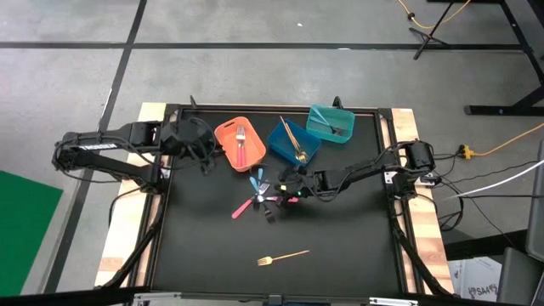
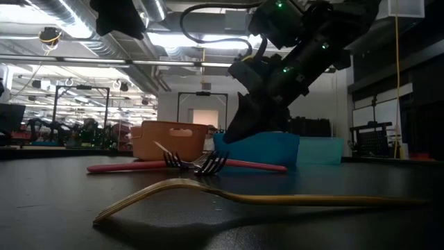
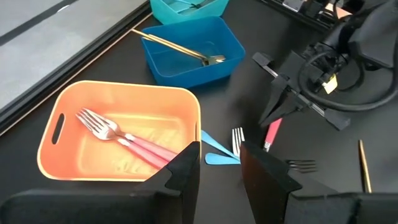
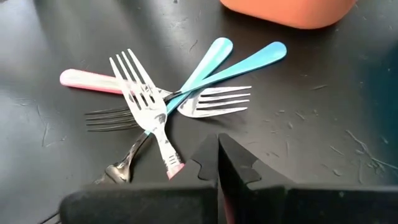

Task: Sort silverware by color (type)
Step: Put the pink fork into the orange bin

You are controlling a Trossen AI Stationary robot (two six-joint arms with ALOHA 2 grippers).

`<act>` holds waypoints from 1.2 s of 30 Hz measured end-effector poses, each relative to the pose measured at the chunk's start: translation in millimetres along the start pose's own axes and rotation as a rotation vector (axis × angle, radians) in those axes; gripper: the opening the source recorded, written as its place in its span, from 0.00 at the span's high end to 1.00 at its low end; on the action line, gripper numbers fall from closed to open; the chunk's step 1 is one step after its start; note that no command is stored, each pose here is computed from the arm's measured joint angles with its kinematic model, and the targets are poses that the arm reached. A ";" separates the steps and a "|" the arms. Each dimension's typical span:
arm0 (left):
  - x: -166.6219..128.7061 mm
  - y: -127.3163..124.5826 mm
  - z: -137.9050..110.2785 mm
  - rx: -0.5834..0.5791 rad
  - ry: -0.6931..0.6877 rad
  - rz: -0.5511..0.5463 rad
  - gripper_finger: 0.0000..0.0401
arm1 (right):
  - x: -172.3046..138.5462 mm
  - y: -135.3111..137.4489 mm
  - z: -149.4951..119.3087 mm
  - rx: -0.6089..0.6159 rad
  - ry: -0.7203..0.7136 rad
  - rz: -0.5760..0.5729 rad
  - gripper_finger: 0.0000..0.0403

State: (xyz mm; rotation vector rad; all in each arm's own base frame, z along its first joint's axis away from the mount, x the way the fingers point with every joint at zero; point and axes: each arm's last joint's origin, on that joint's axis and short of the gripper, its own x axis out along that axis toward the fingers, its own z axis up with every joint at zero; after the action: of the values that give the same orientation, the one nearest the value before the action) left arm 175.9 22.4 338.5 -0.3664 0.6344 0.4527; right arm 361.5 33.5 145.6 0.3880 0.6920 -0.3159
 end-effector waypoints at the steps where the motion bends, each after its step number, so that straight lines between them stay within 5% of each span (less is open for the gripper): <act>1: -0.1 -0.6 -0.2 0.003 0.001 -0.003 0.73 | 0.0 0.0 0.0 0.000 0.000 0.000 1.00; 10: -0.7 -2.9 -1.3 0.011 0.003 -0.013 0.73 | -0.4 6.0 1.5 -0.107 0.033 0.158 0.96; 24: -0.6 -2.8 -1.2 0.011 0.003 -0.013 0.73 | 9.3 6.2 -4.6 -0.270 0.033 0.189 0.56; 36: -0.6 -2.8 -1.2 0.011 0.002 -0.012 0.73 | 14.9 6.7 -6.8 -0.403 0.006 0.204 0.53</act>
State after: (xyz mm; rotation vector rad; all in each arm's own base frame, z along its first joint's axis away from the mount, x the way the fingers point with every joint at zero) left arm 176.3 19.3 338.5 -0.3607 0.6364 0.4369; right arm 371.3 40.1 132.5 0.0727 0.6973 0.0210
